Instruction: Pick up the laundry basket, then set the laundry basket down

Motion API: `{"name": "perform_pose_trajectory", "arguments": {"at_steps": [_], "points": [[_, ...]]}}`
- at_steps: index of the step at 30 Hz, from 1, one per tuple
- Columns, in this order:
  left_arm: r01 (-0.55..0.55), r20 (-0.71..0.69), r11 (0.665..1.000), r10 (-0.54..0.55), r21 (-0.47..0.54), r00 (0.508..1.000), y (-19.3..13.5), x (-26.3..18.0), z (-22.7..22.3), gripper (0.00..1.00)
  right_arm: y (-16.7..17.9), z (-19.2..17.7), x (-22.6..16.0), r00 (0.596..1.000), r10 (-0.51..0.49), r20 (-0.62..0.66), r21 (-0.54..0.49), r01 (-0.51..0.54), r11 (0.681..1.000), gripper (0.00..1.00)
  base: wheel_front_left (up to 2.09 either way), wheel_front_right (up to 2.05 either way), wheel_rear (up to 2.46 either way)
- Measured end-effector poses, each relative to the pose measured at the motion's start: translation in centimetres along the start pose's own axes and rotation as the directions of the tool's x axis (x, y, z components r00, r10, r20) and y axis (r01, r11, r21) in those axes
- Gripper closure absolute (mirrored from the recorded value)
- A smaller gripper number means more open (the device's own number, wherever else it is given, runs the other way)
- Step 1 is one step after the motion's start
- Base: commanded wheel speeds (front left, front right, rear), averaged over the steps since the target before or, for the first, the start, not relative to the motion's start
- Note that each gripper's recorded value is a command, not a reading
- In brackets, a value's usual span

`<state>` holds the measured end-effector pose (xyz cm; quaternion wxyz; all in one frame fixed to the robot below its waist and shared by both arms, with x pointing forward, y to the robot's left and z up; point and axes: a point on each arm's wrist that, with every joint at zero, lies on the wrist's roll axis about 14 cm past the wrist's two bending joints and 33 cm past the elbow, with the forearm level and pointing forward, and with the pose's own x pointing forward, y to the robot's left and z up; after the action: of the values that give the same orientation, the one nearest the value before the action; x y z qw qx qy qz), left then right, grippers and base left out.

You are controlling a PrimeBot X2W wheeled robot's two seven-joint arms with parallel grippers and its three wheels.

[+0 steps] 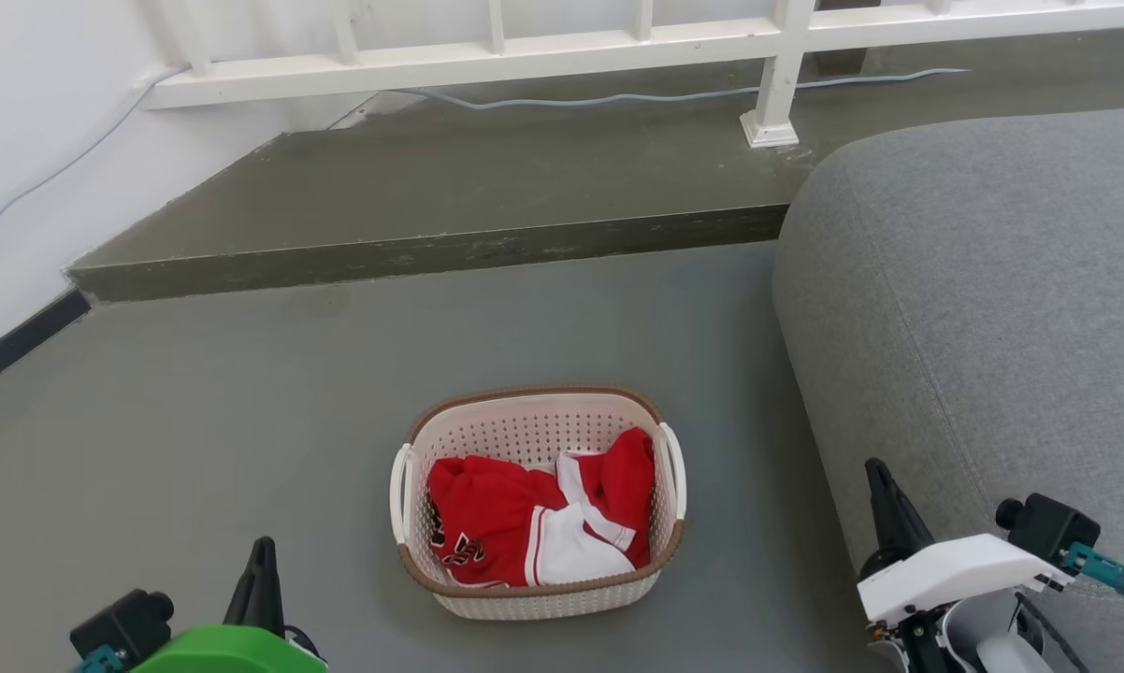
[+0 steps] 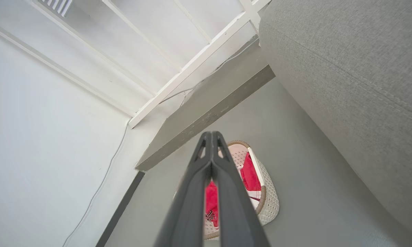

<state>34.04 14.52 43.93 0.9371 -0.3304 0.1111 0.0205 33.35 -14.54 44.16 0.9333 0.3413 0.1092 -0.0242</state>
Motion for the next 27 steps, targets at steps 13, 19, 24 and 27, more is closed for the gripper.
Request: {"name": "perform_pose_trajectory", "arguments": {"at_steps": [13, 19, 24, 27], "points": [[-0.01, -0.007, 0.987, 0.009, -0.16, 1.0, 0.5, 0.4, 0.6, 1.0, -0.7, 0.8, 0.5, 1.0, -0.015, -0.004, 0.152, 0.015, 0.988, 1.0, 0.0, 0.0, 0.0], [-0.007, -0.009, 0.968, 0.004, -0.251, 1.0, 0.5, 0.8, 1.1, 1.0, -0.7, 1.7, 1.0, 1.0, -0.01, 0.008, 0.244, 0.008, 0.97, 1.0, 0.0, 0.0, 0.0], [-0.013, -0.01, 0.951, 0.01, -0.31, 1.0, 0.7, 0.9, 1.3, 1.0, -1.0, 2.0, 1.1, 1.0, -0.014, 0.009, 0.302, 0.011, 0.953, 1.0, 0.0, 0.0, 0.0], [-0.007, -0.009, 0.939, 0.004, -0.344, 1.0, 0.7, 1.0, 1.5, 1.0, -1.1, 2.2, 1.2, 1.0, -0.013, 0.01, 0.334, 0.008, 0.943, 1.0, 0.0, 0.0, 0.0]]}}
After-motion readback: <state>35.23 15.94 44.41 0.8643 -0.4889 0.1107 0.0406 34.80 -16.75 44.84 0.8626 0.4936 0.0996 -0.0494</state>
